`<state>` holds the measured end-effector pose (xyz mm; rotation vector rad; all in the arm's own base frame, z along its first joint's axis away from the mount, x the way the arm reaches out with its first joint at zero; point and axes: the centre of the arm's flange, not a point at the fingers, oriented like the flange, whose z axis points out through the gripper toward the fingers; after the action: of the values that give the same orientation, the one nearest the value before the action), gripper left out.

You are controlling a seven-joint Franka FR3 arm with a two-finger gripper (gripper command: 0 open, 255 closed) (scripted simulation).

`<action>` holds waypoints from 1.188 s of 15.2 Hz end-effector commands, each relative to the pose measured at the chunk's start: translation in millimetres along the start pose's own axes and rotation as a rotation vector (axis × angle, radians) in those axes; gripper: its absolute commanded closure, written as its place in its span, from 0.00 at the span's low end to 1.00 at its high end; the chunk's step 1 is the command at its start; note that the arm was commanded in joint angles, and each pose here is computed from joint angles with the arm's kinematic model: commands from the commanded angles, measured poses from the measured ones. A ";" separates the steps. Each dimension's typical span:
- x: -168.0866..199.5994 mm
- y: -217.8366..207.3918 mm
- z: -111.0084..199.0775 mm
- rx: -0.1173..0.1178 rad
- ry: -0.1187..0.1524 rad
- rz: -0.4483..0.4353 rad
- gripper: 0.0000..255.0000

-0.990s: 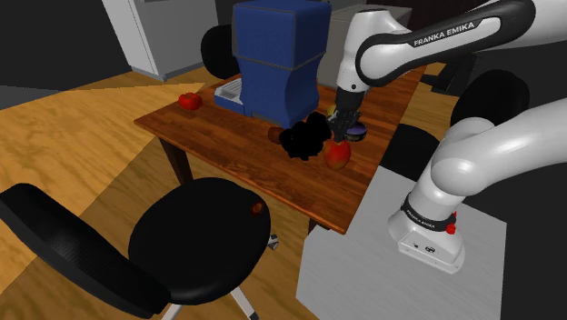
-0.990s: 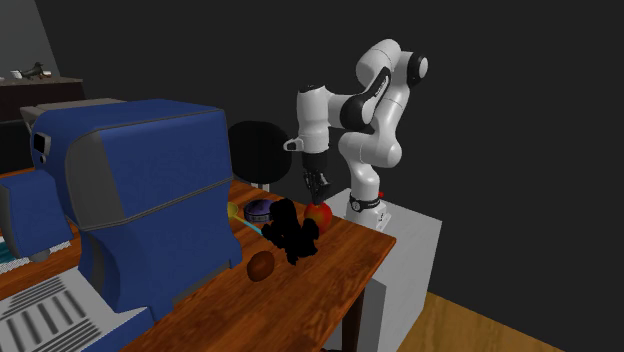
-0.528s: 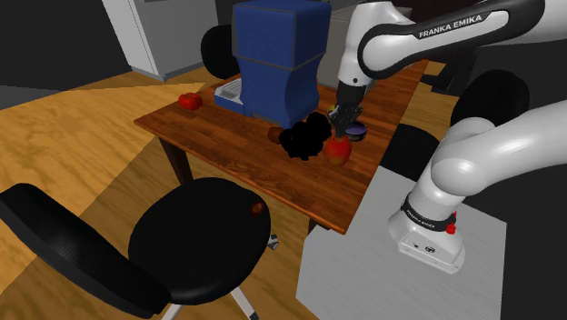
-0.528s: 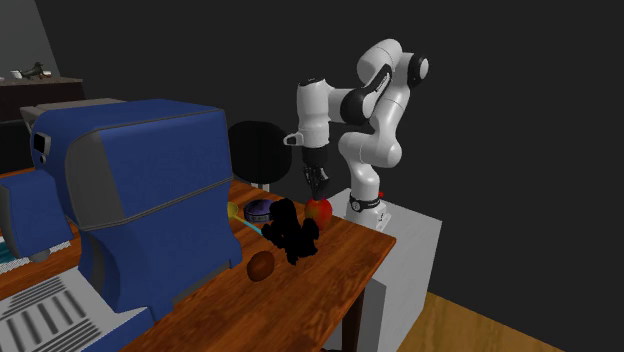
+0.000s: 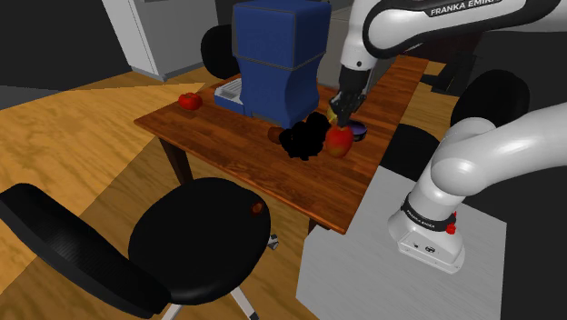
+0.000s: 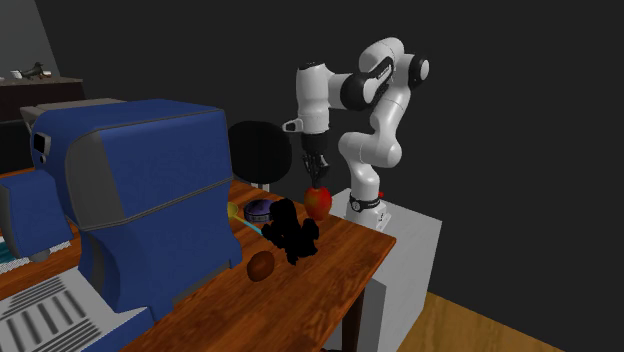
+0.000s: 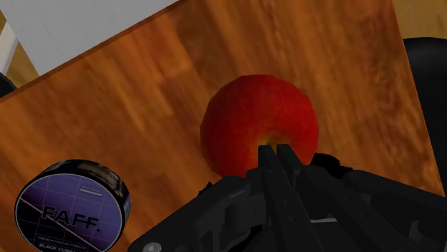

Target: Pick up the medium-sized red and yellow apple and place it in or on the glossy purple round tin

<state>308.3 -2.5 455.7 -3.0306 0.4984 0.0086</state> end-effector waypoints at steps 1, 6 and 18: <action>-0.6 -1.8 -11.9 0.000 0.000 0.000 1.00; -1.0 -3.6 -38.3 0.000 0.000 0.000 1.00; 37.9 57.2 -93.2 0.000 0.000 0.000 1.00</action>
<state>322.0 -62.6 541.2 -3.0296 0.4990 0.0091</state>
